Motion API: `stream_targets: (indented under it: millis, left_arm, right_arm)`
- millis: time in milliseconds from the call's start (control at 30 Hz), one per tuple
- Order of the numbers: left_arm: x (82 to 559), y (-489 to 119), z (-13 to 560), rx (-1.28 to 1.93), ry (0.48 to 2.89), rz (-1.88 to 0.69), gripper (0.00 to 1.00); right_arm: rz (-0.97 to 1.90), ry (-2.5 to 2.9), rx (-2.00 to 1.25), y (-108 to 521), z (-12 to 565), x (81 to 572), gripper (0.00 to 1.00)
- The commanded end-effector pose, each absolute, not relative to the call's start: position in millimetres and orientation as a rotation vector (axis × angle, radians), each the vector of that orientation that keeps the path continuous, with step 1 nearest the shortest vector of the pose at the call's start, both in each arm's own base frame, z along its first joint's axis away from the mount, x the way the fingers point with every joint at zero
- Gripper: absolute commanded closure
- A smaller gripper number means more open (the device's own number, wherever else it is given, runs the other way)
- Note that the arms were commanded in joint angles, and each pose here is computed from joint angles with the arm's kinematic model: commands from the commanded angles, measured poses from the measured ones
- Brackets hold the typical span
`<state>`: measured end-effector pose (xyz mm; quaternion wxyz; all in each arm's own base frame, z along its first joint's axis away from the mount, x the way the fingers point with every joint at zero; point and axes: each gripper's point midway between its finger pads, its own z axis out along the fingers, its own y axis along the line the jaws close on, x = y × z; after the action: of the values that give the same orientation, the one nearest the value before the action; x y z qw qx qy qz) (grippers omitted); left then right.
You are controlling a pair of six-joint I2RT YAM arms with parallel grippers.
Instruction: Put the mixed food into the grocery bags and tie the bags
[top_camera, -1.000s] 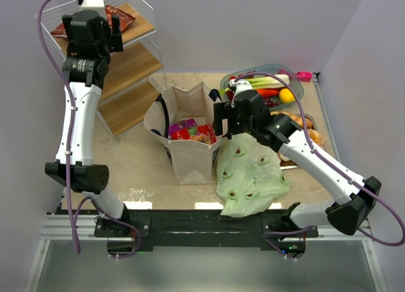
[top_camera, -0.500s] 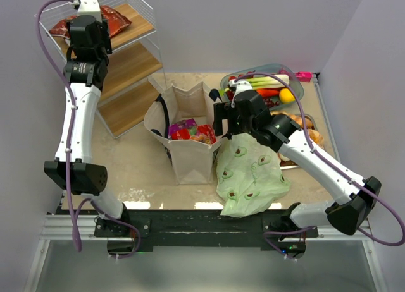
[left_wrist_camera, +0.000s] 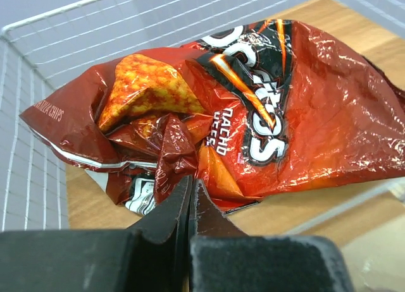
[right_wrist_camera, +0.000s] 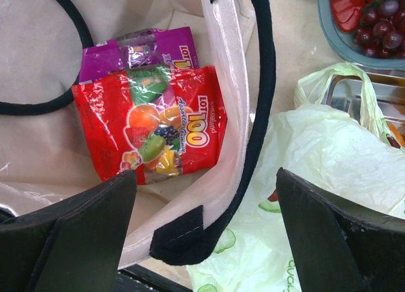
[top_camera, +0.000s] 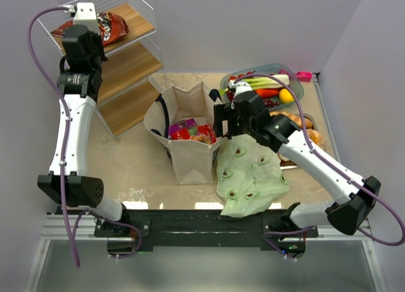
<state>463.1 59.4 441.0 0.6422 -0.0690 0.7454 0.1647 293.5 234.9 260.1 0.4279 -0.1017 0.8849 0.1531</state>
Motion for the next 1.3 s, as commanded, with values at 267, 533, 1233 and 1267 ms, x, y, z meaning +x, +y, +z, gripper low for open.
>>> stream_targets:
  millis: [267, 533, 1233, 1267]
  left_arm:
    - [395, -37, 501, 0.107, 1.469, -0.185, 1.00]
    - [350, -93, 514, 0.270, 1.343, -0.505, 1.00]
    - [335, -227, 383, 0.470, 1.553, -0.828, 1.00]
    - [335, -229, 368, 0.491, 1.598, -0.821, 1.00]
  right_arm:
    - [0.392, 2.177, -0.234, 231, 270, 291, 0.05]
    - [0.395, 2.160, -0.212, 226, 275, 289, 0.05]
    - [0.383, 2.160, -0.180, 220, 272, 287, 0.05]
    - [0.377, 2.160, -0.180, 219, 271, 287, 0.05]
